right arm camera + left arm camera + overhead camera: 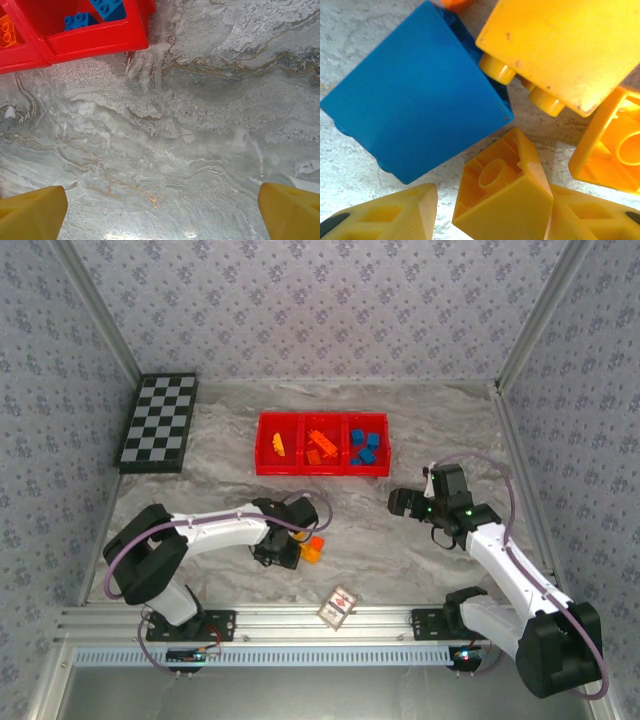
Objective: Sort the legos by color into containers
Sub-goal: Pick up the lego from the middle-left of the table.
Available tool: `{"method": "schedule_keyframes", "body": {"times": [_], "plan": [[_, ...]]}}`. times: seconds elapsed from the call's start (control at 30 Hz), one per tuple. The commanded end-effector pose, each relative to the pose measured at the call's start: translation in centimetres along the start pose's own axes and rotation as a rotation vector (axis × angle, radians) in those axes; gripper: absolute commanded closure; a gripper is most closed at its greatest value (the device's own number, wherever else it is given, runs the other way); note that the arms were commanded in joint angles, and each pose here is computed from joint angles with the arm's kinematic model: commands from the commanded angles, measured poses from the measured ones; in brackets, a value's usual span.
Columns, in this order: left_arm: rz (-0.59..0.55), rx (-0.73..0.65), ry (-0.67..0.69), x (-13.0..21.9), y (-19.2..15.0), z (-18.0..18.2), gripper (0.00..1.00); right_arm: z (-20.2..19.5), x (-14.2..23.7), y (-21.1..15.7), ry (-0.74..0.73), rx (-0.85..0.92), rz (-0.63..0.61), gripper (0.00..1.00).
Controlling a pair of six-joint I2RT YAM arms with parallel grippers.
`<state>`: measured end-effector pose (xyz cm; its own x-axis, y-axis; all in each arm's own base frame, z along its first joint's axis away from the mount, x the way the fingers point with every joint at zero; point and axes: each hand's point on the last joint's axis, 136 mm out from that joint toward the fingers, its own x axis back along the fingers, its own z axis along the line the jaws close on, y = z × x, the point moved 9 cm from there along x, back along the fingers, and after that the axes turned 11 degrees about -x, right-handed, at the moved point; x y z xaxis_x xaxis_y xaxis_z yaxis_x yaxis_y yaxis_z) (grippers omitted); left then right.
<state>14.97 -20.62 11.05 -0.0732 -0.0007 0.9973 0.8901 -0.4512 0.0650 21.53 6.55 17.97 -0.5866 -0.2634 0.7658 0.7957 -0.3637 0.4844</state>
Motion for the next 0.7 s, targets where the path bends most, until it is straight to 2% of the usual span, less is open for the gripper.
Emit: {"method": "schedule_keyframes", "body": {"times": [0.0, 0.67], "plan": [[-0.032, 0.002, -0.005, 0.6, 0.6, 0.0, 0.45, -0.3, 0.0, -0.4, 0.004, 0.001, 0.013, 0.0], [-0.031, 0.01, -0.032, -0.2, 2.0, 0.0, 0.49, -0.5, 0.1, -0.4, 0.007, -0.006, 0.012, 0.0]]}}
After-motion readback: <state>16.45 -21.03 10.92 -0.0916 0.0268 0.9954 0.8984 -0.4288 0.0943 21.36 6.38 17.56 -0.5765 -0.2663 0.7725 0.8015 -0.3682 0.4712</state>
